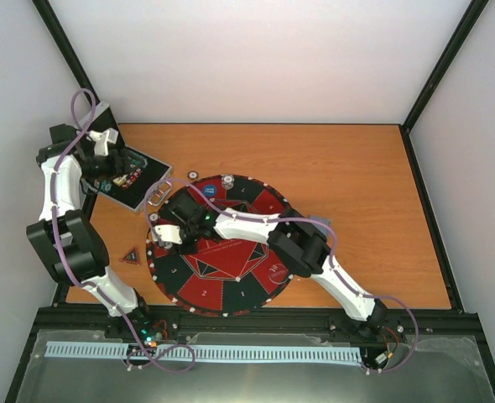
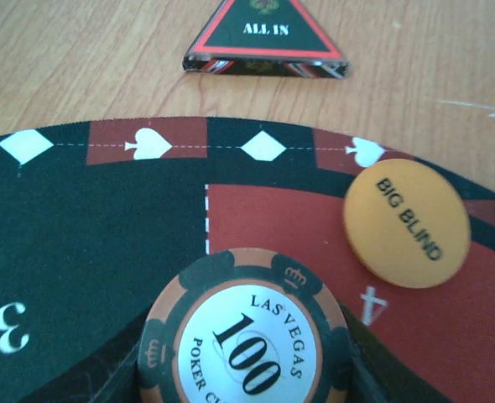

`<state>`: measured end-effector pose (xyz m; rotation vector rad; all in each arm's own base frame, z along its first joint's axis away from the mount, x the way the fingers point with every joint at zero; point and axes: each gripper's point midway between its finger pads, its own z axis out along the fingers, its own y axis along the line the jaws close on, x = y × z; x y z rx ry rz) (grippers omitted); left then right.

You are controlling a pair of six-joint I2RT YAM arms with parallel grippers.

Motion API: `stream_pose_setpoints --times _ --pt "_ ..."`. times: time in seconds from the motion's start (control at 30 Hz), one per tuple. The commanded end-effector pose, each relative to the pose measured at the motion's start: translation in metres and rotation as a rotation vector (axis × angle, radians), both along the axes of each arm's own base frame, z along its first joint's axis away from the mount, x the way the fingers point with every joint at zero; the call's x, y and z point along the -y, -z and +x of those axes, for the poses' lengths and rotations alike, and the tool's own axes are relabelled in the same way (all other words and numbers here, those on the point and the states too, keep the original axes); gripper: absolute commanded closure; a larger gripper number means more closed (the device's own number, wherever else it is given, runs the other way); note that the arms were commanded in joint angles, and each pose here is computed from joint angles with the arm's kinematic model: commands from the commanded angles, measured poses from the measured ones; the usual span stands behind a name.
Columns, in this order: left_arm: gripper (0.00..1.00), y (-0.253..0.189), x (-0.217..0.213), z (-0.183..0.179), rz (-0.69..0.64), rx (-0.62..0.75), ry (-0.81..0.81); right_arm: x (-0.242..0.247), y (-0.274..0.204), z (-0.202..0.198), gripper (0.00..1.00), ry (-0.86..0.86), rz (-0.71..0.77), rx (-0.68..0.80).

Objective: Distribute texas hold em gaming equipment

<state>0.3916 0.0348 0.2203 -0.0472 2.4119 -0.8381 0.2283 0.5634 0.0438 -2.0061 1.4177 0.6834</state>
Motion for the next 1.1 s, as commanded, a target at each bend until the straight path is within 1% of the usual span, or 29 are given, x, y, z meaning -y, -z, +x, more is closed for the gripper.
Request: stream_pose_setpoints --times 0.0,0.23,0.4,0.57,0.6,0.77,0.87,0.97,1.07 --pt "0.27 -0.011 -0.008 -0.001 0.063 0.054 -0.005 -0.017 -0.004 0.006 0.97 0.032 0.033 0.016" --pt "0.26 -0.011 -0.010 -0.002 0.089 0.059 -0.003 -0.021 0.013 -0.005 0.97 0.017 0.020 -0.010" --pt "0.26 -0.011 -0.010 -0.001 0.091 0.062 -0.001 -0.027 0.017 -0.010 0.97 0.028 0.037 -0.043" --pt "0.26 -0.013 -0.010 -0.002 0.097 0.066 0.002 -0.025 0.026 -0.018 0.97 0.044 0.011 -0.084" --pt "0.26 -0.013 -0.010 -0.002 0.097 0.067 0.004 -0.023 0.029 -0.018 0.95 0.052 0.005 -0.085" --pt "0.26 -0.013 -0.010 -0.002 0.098 0.071 0.004 -0.016 0.039 -0.013 0.74 0.067 -0.036 -0.049" --pt "0.26 -0.014 -0.010 -0.002 0.101 0.073 0.004 -0.013 0.041 -0.009 0.64 0.067 -0.052 -0.016" --pt "0.26 -0.017 -0.011 -0.001 0.108 0.079 0.004 -0.012 0.043 -0.007 0.58 0.068 -0.059 -0.004" --pt "0.26 -0.018 -0.012 0.000 0.112 0.081 0.004 -0.012 0.043 -0.006 0.55 0.072 -0.060 0.000"
